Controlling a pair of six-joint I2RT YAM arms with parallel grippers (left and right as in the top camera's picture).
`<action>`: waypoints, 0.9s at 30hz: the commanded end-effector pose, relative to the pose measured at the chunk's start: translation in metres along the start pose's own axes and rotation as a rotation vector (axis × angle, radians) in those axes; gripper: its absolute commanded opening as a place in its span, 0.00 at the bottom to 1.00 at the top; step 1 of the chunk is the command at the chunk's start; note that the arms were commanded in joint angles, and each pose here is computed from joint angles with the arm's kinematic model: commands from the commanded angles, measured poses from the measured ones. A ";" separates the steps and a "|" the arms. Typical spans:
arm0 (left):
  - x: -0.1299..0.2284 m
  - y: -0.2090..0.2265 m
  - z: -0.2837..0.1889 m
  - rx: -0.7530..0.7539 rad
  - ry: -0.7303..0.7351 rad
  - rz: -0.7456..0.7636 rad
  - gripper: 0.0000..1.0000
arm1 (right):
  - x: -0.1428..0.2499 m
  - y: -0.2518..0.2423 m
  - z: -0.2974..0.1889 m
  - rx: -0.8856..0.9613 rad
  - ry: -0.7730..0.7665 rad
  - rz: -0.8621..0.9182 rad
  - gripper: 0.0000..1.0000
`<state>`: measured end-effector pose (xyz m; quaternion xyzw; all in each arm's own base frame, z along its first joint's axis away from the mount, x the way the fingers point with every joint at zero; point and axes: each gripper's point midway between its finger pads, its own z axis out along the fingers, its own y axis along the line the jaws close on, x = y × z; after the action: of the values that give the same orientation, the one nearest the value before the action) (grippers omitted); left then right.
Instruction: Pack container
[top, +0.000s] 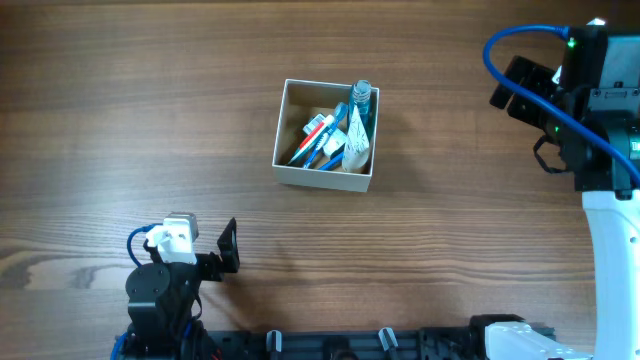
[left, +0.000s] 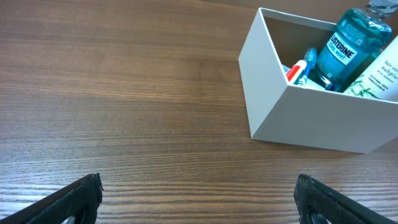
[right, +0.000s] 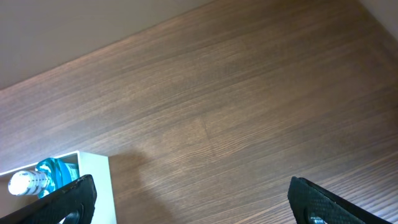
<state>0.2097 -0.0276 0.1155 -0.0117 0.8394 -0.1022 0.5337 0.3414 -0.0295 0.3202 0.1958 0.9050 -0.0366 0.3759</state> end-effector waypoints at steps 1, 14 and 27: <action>0.009 -0.003 0.003 0.029 0.021 -0.001 1.00 | -0.006 0.001 -0.007 -0.010 -0.024 0.008 1.00; 0.009 -0.003 0.003 0.029 0.021 0.000 1.00 | -0.006 0.001 -0.005 -0.007 -0.019 0.005 1.00; 0.009 -0.003 0.003 0.029 0.021 -0.001 1.00 | -0.008 0.037 -0.046 -0.310 -0.313 -0.297 1.00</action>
<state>0.2097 -0.0276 0.1153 -0.0117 0.8395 -0.1022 0.5335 0.3534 -0.0065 0.3662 0.0836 0.8586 0.0054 0.5057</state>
